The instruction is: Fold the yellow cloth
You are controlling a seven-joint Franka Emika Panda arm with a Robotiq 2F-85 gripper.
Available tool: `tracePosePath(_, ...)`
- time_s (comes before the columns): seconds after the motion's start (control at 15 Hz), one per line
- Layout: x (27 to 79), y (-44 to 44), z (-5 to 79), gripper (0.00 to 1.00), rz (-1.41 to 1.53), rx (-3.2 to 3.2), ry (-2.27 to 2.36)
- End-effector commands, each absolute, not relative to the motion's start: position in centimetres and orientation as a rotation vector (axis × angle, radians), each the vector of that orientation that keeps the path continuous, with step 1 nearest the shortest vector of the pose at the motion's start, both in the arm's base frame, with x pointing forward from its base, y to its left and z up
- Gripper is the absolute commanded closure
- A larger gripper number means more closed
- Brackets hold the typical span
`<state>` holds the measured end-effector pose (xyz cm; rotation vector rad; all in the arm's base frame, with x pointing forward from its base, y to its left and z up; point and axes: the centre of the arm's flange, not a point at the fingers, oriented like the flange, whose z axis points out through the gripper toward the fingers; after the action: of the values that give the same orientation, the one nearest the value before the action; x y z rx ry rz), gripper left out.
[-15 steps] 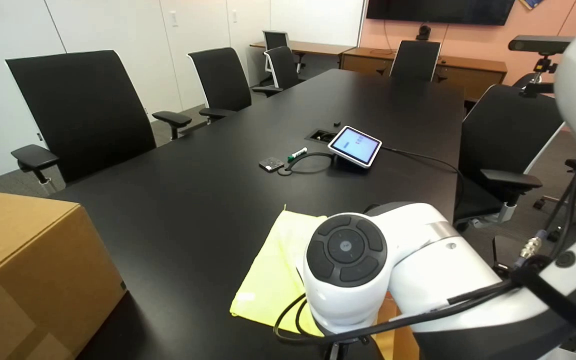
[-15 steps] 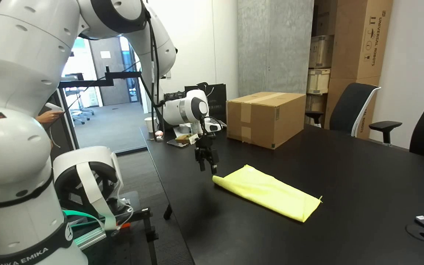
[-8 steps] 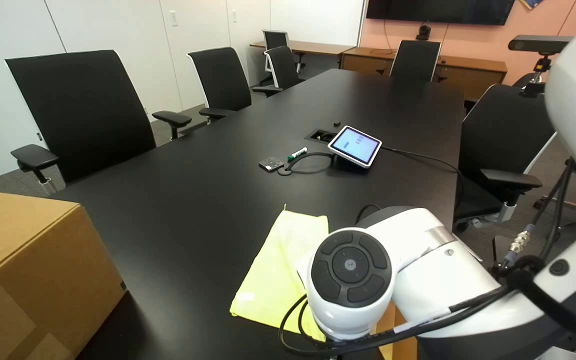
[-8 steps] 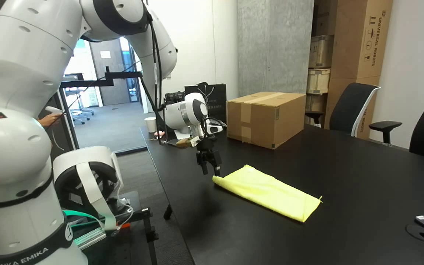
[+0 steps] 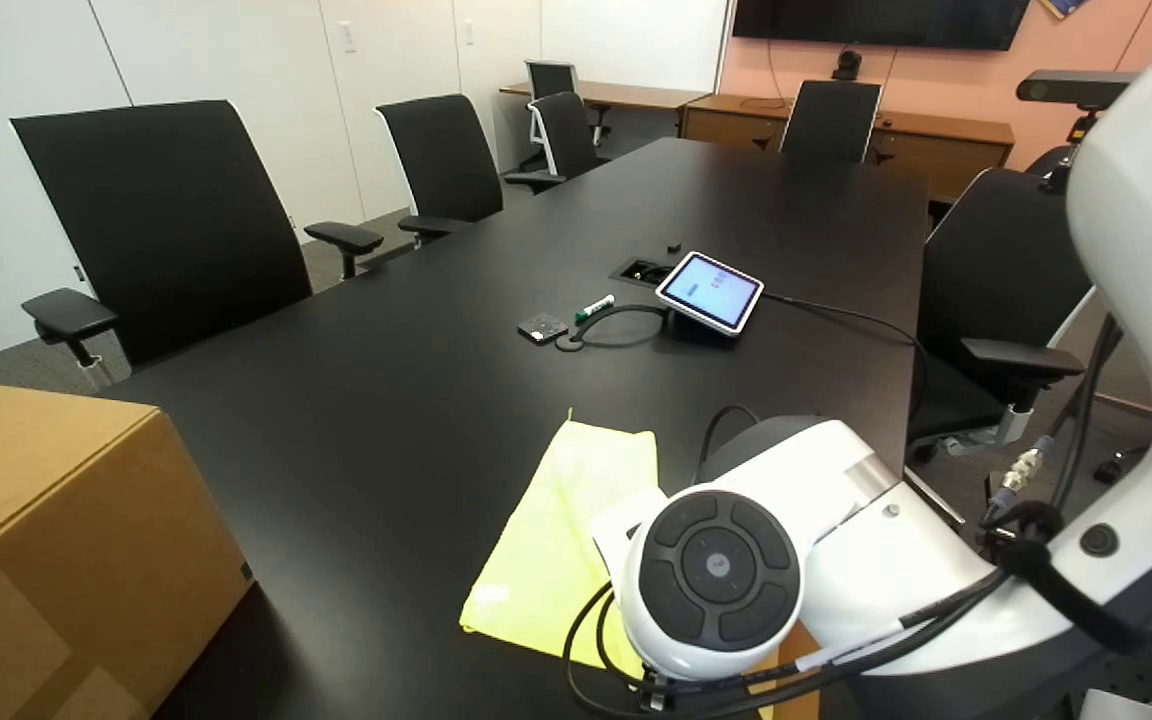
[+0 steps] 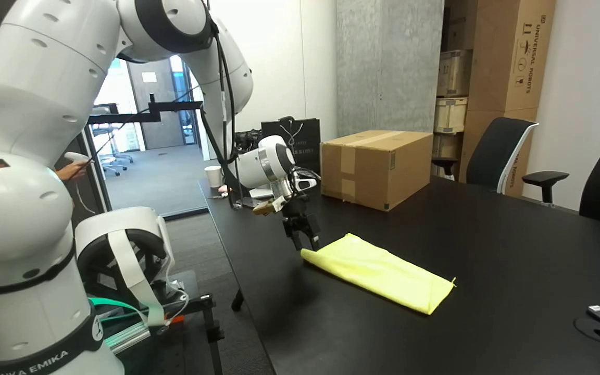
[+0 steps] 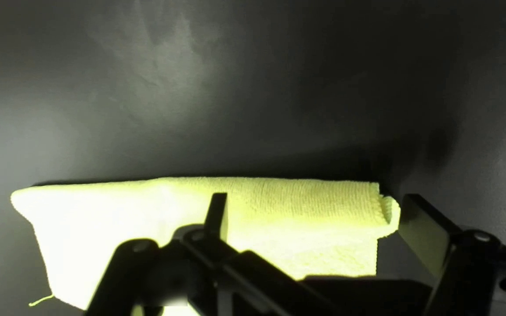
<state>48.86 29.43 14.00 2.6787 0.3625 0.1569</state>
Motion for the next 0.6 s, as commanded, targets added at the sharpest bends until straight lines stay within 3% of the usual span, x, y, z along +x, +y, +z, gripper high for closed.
tracePosePath(0.0, 49.50, 29.57, 13.80, 0.00, 0.249, 2.653, 0.343)
tracePosePath(0.53, 49.05, 29.28, 13.49, 0.00, 0.269, 2.622, 0.343)
